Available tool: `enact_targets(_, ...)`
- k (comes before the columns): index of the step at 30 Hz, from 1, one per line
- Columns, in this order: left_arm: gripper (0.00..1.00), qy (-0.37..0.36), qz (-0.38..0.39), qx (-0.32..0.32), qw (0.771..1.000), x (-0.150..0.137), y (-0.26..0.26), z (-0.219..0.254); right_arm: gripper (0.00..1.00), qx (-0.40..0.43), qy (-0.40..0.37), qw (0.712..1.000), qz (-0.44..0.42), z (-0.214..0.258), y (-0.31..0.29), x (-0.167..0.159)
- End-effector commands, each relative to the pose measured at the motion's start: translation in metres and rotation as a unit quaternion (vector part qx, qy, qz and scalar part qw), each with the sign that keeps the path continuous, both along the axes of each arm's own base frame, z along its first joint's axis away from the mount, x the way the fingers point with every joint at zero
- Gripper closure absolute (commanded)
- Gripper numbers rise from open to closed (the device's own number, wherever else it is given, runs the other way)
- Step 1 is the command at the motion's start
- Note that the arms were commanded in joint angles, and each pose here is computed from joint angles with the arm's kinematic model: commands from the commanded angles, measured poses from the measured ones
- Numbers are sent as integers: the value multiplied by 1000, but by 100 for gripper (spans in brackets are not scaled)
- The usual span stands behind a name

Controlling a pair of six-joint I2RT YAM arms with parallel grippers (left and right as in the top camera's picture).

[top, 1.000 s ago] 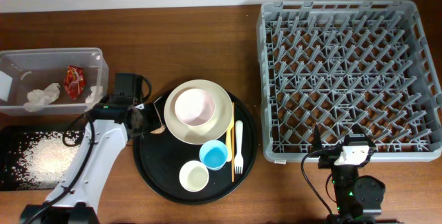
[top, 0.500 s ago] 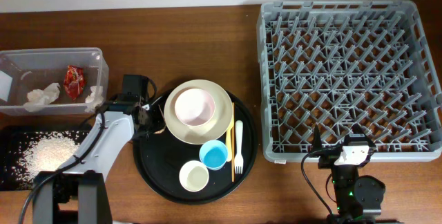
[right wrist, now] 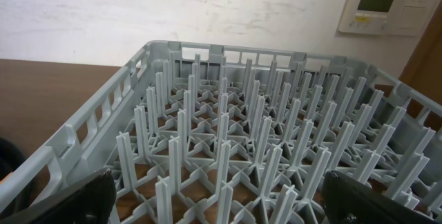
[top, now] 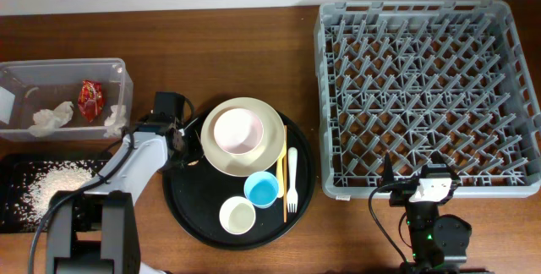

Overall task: Sort waste into correct bins and load items into the dishwasher rack
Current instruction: 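Grasp the brown cookie on the round tray with the left gripper, then carry the cookie left and drop it onto the black tray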

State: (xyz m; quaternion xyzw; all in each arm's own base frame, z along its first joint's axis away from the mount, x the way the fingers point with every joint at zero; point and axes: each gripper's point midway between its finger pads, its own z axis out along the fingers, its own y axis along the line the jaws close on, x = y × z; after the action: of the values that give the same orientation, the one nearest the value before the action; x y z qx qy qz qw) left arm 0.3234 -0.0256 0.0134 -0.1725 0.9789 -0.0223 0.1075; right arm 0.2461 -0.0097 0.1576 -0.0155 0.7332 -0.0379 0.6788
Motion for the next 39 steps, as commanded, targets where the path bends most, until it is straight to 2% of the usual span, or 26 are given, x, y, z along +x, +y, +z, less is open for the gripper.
enact_targets(1,68,8,4,6,1000,-3,4,-5,2,2,2,1000,0,-2,1,0)
enact_targets(5,76,0,5,5,1000,0,4,0,2,2,2,1000,0,-2,1,0)
enact_targets(8,76,-21,10,4,1000,5,7,19,2,2,2,1000,0,-2,1,0)
enact_targets(14,76,-83,16,32,996,0,25,91,2,2,2,1000,0,-2,1,0)
enact_targets(16,76,-93,62,44,993,-15,56,109,2,2,2,1000,0,-2,1,0)
enact_targets(20,76,-85,148,66,983,-32,117,113,2,2,2,1000,0,-2,1,0)
enact_targets(25,76,-92,289,73,950,-58,189,116,2,2,2,1000,0,-2,1,0)
enact_targets(30,79,-75,363,74,926,-88,219,111,2,2,2,1000,0,-2,1,0)
enact_targets(31,78,-69,396,78,912,-97,225,107,2,2,2,1000,0,-2,1,0)
enact_targets(33,78,-65,424,85,899,-105,232,100,2,2,2,1000,0,-2,1,0)
enact_targets(39,77,-85,424,76,898,-98,234,86,2,2,2,1000,0,-2,1,0)
